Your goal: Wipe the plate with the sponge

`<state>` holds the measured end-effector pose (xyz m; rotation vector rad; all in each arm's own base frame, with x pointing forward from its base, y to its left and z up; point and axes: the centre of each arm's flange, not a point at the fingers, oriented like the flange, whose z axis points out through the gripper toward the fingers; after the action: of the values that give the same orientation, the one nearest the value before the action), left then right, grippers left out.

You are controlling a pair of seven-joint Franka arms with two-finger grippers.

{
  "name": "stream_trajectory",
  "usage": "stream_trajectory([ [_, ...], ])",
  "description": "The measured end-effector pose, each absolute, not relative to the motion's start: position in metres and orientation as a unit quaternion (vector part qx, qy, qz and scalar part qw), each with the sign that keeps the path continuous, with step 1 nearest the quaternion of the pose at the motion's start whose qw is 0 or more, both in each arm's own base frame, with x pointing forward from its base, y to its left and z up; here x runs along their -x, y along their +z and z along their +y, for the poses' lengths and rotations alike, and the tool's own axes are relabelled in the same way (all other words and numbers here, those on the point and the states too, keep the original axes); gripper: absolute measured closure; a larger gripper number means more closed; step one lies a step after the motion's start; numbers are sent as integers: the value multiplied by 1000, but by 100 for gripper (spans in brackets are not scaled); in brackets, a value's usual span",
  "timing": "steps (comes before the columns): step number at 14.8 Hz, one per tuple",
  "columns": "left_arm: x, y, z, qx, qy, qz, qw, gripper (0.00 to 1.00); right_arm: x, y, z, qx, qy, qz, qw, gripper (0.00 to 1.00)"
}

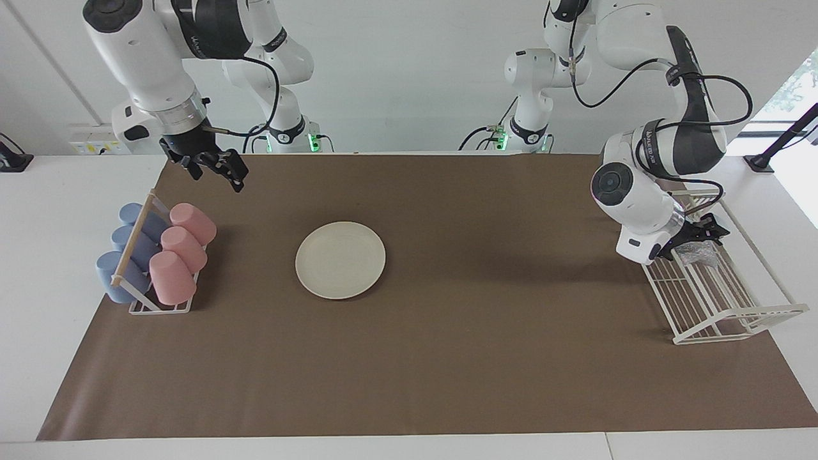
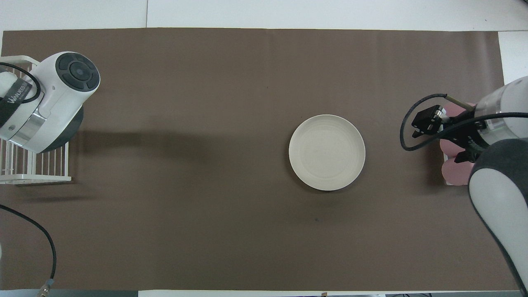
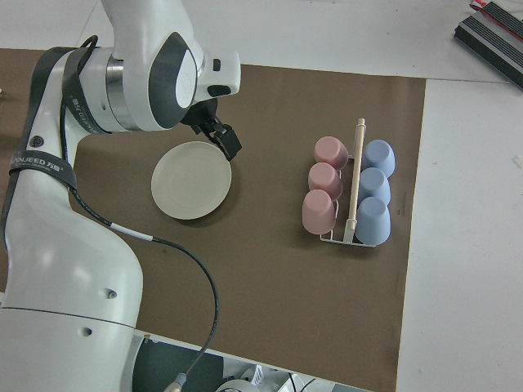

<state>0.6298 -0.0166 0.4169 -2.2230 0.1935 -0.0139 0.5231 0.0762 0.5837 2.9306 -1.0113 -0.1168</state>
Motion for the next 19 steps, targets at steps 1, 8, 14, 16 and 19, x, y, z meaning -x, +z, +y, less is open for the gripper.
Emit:
stream_trajectory([
  [1,-630,416,-17,895,-5,78,440,0,-518,586,94,-931,-41,-361,25,0],
  [8,-630,416,-17,895,-7,75,440,67,-488,594,181,-821,-53,-567,30,0],
  [14,-634,430,-17,896,-15,59,439,96,-476,595,208,-809,-56,-584,28,0],
  [16,-636,461,-20,912,-15,20,409,96,-475,595,218,-791,-58,-609,14,0],
  [19,-626,529,-32,955,14,-57,291,96,-468,595,247,-759,-61,-648,-10,0],
])
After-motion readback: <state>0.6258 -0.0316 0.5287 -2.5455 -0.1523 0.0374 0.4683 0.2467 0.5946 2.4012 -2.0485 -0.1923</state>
